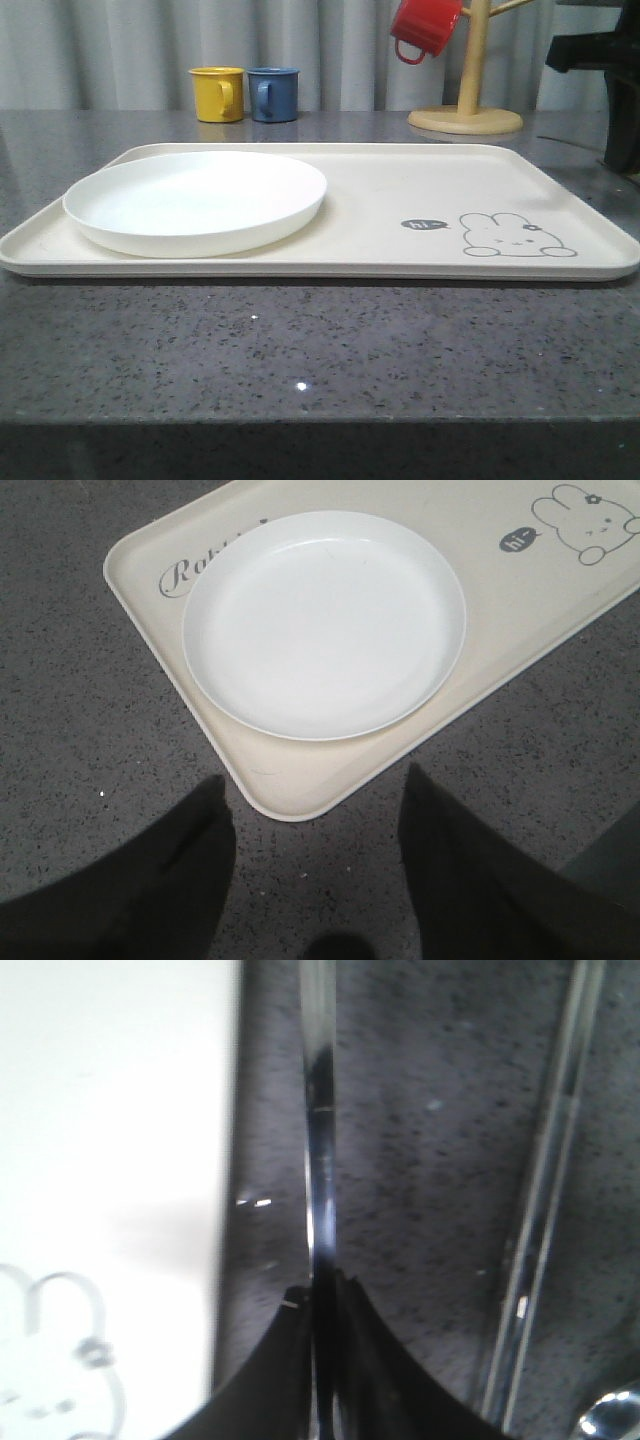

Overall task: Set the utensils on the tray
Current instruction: 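Grasp the silver fork with the right gripper and lift it, then lower the fork onto the tray beside the plate and release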

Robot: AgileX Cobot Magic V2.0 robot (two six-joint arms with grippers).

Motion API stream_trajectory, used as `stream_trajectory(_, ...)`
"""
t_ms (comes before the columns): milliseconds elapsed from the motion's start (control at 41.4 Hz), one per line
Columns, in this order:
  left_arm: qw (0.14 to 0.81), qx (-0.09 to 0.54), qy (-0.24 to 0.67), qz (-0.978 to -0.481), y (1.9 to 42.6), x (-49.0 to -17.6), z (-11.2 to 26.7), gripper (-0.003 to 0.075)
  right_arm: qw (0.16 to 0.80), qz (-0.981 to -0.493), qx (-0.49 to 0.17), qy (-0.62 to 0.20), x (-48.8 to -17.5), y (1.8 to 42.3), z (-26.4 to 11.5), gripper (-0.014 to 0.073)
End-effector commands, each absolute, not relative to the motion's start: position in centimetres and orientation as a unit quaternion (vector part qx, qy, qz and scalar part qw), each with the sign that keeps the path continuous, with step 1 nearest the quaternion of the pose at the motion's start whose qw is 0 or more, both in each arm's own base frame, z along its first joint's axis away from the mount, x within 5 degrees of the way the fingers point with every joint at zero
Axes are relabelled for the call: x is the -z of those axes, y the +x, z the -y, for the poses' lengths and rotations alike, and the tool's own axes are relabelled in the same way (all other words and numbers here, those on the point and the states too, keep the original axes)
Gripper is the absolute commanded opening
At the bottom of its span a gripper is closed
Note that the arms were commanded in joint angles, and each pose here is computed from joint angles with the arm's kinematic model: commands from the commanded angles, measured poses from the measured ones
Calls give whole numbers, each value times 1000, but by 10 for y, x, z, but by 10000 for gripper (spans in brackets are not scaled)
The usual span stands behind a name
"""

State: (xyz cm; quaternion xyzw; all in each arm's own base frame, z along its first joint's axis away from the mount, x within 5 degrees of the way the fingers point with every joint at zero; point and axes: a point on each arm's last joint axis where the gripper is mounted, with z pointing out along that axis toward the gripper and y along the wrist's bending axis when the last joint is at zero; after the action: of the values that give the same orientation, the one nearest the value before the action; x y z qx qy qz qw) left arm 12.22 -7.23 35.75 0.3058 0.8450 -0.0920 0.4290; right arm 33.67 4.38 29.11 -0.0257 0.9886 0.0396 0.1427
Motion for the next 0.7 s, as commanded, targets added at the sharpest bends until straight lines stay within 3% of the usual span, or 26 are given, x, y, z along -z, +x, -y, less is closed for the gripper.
stream_trajectory(0, 472, 104, 296, -824, 124, -372, 74, 369, 186, -979, -61, -58, -326, 328, -65, 5)
stream_trajectory(145, 472, 104, 296, -824, 124, -372, 74, 369, 189, -973, -77, -108, -328, 323, -102, 5)
stream_trajectory(387, 472, 104, 296, -824, 124, -372, 74, 369, 166, -975, -94, -110, -327, 327, -148, 6)
stream_trajectory(677, 472, 104, 296, -824, 124, -372, 74, 369, 148, -981, -122, 24, -307, 347, -163, 6)
